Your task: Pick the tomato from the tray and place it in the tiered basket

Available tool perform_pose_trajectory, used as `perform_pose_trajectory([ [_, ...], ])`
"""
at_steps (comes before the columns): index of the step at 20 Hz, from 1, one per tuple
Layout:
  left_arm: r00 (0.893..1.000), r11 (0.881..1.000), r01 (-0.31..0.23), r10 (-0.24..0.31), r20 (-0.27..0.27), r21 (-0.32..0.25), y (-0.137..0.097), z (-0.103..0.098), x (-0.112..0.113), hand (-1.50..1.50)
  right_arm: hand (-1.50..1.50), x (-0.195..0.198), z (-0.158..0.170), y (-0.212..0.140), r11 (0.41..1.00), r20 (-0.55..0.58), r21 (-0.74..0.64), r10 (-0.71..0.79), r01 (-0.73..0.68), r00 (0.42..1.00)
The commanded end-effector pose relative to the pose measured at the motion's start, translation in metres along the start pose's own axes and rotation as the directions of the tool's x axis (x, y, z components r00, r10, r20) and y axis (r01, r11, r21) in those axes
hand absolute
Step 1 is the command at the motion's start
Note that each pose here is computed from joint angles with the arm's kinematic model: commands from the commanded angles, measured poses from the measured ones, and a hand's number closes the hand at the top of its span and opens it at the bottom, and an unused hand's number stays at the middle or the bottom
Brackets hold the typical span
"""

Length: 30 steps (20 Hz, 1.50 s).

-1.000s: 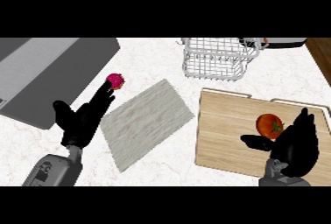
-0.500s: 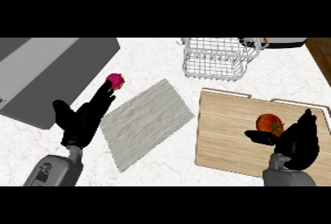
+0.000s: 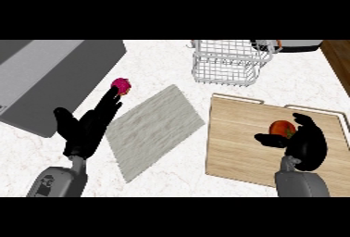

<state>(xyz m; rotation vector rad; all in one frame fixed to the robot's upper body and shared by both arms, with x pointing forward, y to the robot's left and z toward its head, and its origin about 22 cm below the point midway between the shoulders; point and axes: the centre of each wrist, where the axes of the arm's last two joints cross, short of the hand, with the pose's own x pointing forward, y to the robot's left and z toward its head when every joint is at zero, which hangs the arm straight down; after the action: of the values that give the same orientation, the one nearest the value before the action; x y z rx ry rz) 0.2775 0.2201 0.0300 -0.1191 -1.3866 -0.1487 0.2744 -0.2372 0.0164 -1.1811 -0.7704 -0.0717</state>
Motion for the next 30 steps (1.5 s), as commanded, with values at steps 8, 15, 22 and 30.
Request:
perform_pose_trajectory([
  [8,1.000,1.000,0.005,-0.005,0.005,0.009,0.009,-0.003,0.005,0.00,1.50,0.011,0.004,0.015,0.998,0.080,-0.064,-0.013,0.018,0.997],
  [15,1.000,1.000,0.004,-0.004,0.008,-0.010,0.004,-0.002,0.001,0.00,1.50,-0.037,-0.002,0.022,0.815,0.454,0.192,0.421,-0.547,0.785],
  [22,1.000,1.000,-0.008,0.009,-0.019,0.019,0.000,0.007,-0.005,0.00,1.50,-0.015,0.022,-0.060,0.900,0.532,0.207,0.225,-0.383,0.816],
  [30,1.000,1.000,-0.009,0.009,-0.007,0.028,-0.004,-0.003,-0.003,0.00,1.50,0.027,0.065,-0.160,0.986,0.599,0.149,-0.027,-0.078,0.800],
])
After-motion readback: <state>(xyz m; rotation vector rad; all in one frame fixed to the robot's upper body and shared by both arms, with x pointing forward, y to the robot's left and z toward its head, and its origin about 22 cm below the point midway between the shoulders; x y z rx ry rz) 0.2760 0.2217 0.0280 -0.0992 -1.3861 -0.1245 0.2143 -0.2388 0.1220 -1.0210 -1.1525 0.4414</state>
